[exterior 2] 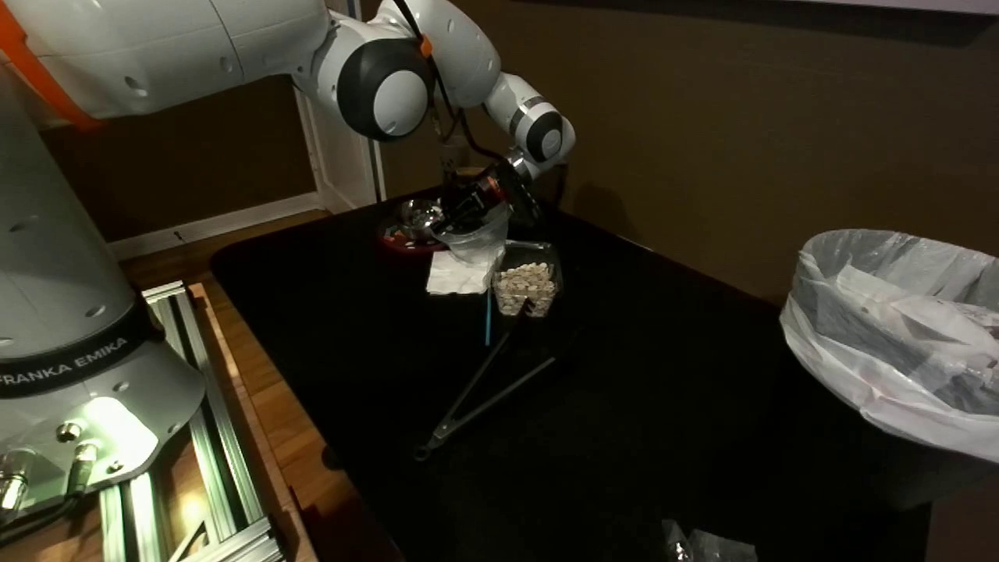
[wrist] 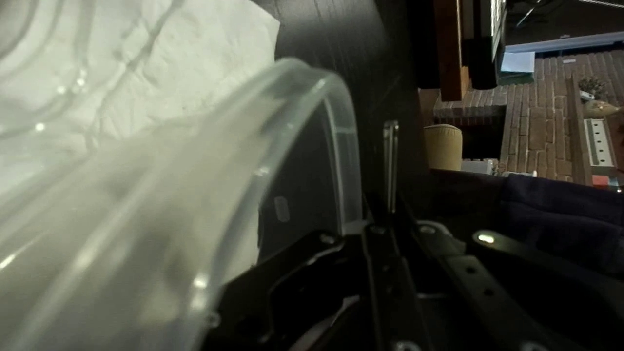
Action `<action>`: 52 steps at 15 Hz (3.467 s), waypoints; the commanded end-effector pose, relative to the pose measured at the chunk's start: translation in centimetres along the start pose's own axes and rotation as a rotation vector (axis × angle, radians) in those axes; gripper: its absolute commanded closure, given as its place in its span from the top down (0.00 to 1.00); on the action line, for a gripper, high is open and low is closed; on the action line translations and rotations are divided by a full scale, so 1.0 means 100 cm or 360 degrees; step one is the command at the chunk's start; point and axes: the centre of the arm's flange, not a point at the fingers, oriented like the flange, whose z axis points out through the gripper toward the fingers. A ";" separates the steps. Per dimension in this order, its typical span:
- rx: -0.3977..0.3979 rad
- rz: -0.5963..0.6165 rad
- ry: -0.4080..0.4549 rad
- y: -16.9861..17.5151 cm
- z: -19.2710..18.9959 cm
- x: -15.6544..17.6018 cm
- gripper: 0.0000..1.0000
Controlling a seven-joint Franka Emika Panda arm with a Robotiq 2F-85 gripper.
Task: Use the spoon to transfer some contents from the right bowl to the silver bowl
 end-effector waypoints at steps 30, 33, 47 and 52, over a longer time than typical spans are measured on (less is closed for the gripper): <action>-0.1300 0.0054 0.0267 -0.128 0.067 -0.060 0.01; -0.1417 0.0160 0.0250 -0.154 0.064 -0.068 0.01; -0.1710 0.0836 0.0257 -0.162 -0.006 -0.072 0.01; -0.1832 0.1211 0.0123 -0.159 -0.049 -0.050 0.01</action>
